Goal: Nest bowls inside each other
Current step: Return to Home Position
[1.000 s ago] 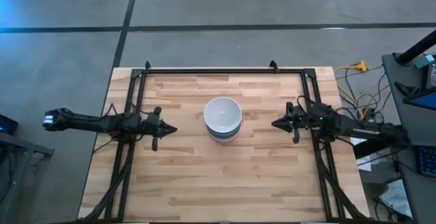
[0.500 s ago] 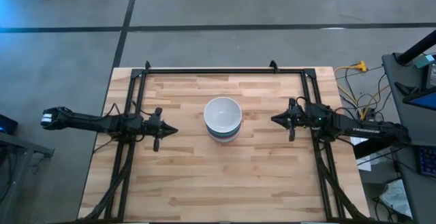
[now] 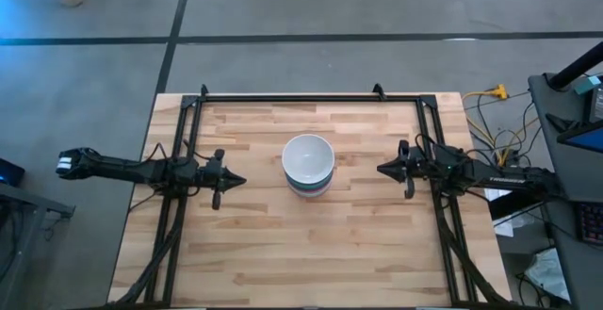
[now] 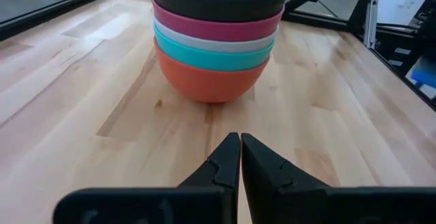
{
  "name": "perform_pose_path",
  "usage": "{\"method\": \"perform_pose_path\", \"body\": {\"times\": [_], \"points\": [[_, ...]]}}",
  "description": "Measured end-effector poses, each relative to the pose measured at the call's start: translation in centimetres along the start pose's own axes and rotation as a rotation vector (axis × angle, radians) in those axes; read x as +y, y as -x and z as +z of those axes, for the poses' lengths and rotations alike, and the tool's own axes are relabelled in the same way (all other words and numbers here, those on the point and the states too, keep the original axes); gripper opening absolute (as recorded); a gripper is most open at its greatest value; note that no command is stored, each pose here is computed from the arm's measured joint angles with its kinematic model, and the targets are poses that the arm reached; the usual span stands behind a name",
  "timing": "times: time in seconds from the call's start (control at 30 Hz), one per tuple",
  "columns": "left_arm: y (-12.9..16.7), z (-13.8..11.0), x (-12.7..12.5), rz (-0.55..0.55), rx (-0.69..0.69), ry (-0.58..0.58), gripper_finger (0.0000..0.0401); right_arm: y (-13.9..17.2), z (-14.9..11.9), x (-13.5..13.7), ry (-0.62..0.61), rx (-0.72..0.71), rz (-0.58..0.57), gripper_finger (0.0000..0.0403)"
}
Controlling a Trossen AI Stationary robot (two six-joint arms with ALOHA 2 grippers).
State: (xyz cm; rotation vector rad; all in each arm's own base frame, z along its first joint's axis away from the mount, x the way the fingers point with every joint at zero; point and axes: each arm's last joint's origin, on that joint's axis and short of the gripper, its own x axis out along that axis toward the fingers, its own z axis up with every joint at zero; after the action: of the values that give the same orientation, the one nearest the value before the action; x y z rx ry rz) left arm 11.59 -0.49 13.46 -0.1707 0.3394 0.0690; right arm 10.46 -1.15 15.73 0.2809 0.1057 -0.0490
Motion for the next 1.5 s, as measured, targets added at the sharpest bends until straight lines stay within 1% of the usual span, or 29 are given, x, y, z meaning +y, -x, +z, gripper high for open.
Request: {"method": "perform_pose_path", "body": {"times": [0.07, 0.23, 1.5], "points": [[0.0, 0.0, 0.0, 0.0, 0.0, 0.0, 0.0, -0.01, -0.01, 0.0, -0.027, 0.001, 0.0, 0.0027], [0.0, 0.0, 0.0, 0.0, 0.0, 0.0, 0.0, 0.0, 0.0, 0.0, -0.004, 0.0, 0.0, 0.0027], [0.0, 0.0, -0.01, -0.001, 0.0, 0.0, 0.0, 0.0, 0.01, 0.0, -0.009, -0.001, 0.0, 0.0027]]}}
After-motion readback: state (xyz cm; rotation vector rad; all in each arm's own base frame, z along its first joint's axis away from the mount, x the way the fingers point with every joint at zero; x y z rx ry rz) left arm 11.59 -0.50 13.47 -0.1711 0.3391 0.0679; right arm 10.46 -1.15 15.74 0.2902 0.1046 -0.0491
